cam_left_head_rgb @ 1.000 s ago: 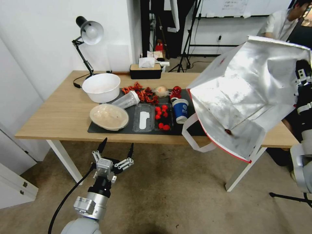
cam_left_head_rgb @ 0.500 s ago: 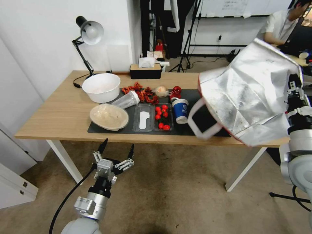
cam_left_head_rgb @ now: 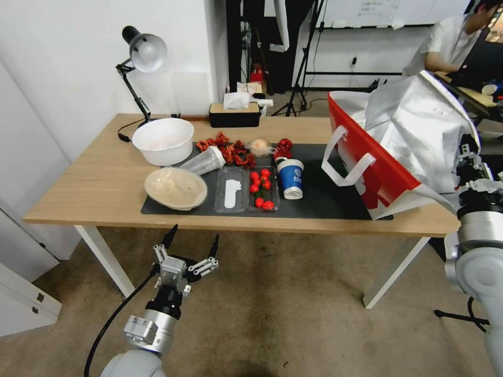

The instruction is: Pick up the food delivery bag from the floor and place it on the table.

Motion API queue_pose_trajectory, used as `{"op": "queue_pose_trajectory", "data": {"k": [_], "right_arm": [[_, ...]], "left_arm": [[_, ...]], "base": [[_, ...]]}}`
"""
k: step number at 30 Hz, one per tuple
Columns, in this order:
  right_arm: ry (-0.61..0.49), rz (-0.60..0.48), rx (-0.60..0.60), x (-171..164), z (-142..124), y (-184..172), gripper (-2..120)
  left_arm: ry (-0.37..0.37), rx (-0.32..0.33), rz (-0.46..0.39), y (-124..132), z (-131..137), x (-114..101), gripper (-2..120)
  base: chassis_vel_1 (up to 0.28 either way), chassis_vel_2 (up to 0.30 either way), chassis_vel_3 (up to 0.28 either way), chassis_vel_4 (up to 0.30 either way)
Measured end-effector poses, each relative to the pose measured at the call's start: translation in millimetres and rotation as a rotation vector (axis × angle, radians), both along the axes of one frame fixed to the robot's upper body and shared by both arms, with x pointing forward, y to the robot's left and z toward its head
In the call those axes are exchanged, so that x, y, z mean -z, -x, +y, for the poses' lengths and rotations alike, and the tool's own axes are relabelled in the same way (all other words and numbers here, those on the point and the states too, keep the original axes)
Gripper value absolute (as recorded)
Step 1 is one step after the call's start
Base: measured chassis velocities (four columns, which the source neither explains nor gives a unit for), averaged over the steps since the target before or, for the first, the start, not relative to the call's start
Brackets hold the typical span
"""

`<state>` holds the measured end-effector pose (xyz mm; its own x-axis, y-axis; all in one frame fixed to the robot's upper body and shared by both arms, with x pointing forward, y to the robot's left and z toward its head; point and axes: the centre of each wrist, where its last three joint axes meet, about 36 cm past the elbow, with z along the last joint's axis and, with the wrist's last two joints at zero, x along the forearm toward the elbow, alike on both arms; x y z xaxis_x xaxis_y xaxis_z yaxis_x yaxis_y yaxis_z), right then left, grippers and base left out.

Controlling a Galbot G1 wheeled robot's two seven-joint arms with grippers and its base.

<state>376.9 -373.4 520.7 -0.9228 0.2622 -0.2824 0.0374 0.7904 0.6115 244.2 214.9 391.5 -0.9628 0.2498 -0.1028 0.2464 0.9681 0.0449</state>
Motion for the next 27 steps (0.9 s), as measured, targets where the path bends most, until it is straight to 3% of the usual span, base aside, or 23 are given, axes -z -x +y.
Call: {"op": "queue_pose_trajectory", "data": {"k": [15, 27], "right_arm": [[-0.026, 0.023, 0.01, 15.9, 4.9, -19.5, 0], [-0.019, 0.017, 0.036, 3.0, -4.0, -23.0, 40]], "left_arm": [[-0.005, 0.007, 0.006, 1.9, -0.5, 1.8, 100], [-0.007, 0.012, 0.008, 2.2, -2.7, 4.1, 100]], "base": [[0.0, 0.0, 0.0, 0.0], [0.0, 0.0, 0.0, 0.0]]}}
